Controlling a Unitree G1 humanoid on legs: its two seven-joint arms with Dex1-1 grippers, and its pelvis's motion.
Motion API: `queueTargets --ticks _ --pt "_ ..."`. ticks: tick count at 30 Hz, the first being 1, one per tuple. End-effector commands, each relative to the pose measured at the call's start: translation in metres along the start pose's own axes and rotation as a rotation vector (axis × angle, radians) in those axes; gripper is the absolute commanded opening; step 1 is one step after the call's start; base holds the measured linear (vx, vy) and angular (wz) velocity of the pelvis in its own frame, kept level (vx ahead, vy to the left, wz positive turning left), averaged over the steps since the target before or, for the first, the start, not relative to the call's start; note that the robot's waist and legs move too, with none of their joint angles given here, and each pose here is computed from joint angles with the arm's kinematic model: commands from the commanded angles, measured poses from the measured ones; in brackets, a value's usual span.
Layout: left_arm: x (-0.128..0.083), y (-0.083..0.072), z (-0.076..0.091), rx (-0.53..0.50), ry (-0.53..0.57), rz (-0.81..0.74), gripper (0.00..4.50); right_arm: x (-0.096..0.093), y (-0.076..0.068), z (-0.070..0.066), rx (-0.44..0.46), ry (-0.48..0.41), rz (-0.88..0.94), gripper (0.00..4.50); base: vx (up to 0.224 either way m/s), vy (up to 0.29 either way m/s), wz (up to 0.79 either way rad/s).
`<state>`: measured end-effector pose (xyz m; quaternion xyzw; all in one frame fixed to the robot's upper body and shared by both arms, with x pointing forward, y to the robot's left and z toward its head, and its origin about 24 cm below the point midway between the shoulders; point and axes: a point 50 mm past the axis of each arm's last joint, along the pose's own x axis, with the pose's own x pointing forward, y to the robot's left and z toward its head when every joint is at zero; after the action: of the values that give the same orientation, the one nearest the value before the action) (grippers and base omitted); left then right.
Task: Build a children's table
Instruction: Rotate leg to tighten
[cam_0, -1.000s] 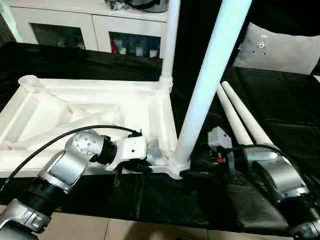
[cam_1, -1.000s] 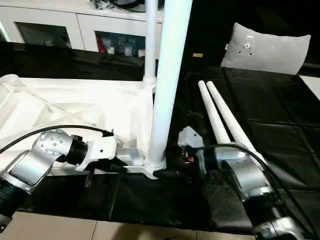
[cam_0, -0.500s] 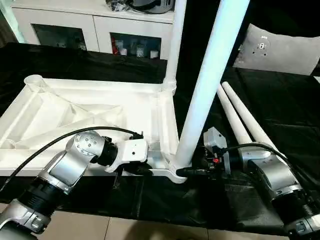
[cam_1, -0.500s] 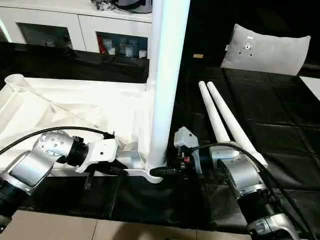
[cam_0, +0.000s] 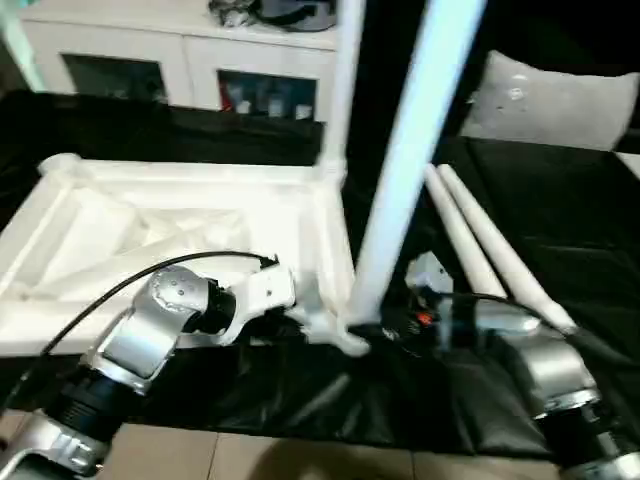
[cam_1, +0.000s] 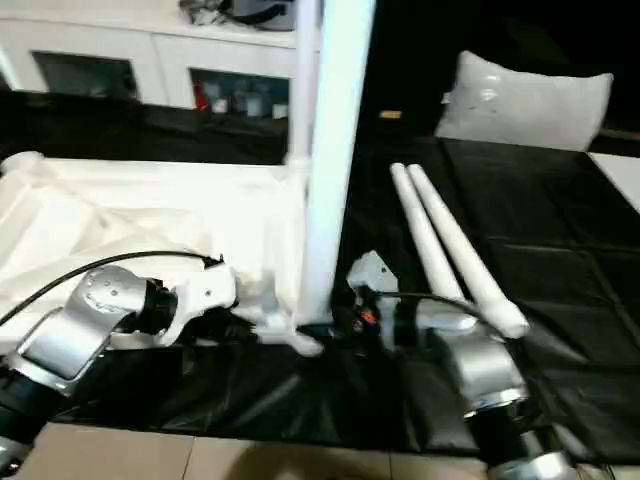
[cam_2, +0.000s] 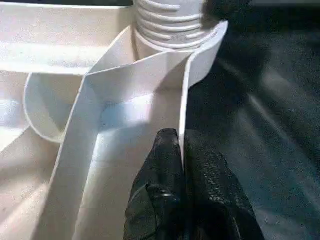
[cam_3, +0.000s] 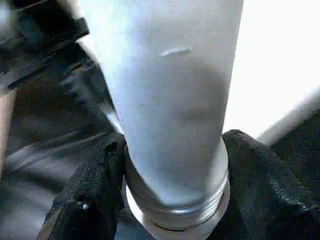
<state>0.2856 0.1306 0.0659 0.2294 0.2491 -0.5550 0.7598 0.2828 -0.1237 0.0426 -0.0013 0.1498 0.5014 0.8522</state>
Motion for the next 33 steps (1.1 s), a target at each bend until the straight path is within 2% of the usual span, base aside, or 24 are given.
queueTargets --ticks 1,5,7,8,9,10,12,16,17,20,23,25,26,29,33 --pt "0.023 -0.006 0.016 -0.046 -0.058 0.087 0.00 0.035 0.024 -0.010 0.095 0.004 0.016 2.70 0.000 0.000 0.00" --pt "0.033 -0.004 0.028 -0.120 -0.088 0.185 0.00 0.052 0.027 -0.008 0.148 -0.026 -0.095 2.70 0.000 0.000 0.00" --pt "0.043 -0.002 0.044 -0.184 -0.140 0.271 0.00 0.065 0.022 -0.004 0.276 -0.061 -0.240 2.70 0.000 0.000 0.00" --pt "0.044 -0.002 0.045 -0.186 -0.142 0.273 0.00 0.065 0.022 -0.004 0.279 -0.062 -0.243 2.70 0.000 0.000 0.00" --pt "0.046 -0.002 0.050 -0.206 -0.157 0.295 0.00 0.069 0.021 -0.003 0.319 -0.070 -0.281 2.70 0.000 0.000 0.00" --pt "0.050 -0.001 0.057 -0.211 -0.165 0.308 0.00 0.073 0.023 0.001 0.300 -0.087 -0.276 3.05 0.000 0.000 0.00" --pt "0.051 -0.001 0.059 -0.204 -0.161 0.314 0.00 0.074 0.023 0.002 0.290 -0.094 -0.286 3.40 0.000 0.000 0.00" --pt "0.048 0.002 0.056 -0.147 -0.116 0.317 0.00 0.070 0.018 0.002 0.237 -0.100 -0.354 3.50 0.000 0.000 0.00" --pt "0.047 0.003 0.054 -0.138 -0.111 0.309 0.00 0.068 0.017 0.001 0.228 -0.102 -0.358 3.78 0.000 0.000 0.00" --pt "0.042 0.004 0.046 -0.116 -0.088 0.294 0.00 0.061 0.013 0.002 0.211 -0.124 -0.386 3.94 0.000 0.000 0.00" --pt "0.033 0.006 0.030 -0.063 -0.047 0.241 0.00 0.041 0.005 0.005 0.124 -0.165 -0.355 4.30 0.000 0.000 0.00" --pt "0.030 0.006 0.025 -0.054 -0.035 0.229 0.00 0.035 0.003 0.006 0.098 -0.168 -0.339 4.38 0.051 -0.024 0.04" --pt "0.027 0.007 0.021 -0.032 -0.025 0.202 0.00 0.026 0.001 0.007 0.061 -0.172 -0.306 4.45 0.055 -0.025 0.03" --pt "0.022 0.004 0.013 0.008 -0.012 0.122 0.00 0.010 -0.006 0.005 -0.005 -0.131 -0.258 4.45 0.036 -0.012 0.00" --pt "0.018 0.001 0.008 0.060 -0.017 0.041 0.00 0.000 -0.010 0.005 -0.056 -0.103 -0.203 4.45 0.000 0.000 0.00"
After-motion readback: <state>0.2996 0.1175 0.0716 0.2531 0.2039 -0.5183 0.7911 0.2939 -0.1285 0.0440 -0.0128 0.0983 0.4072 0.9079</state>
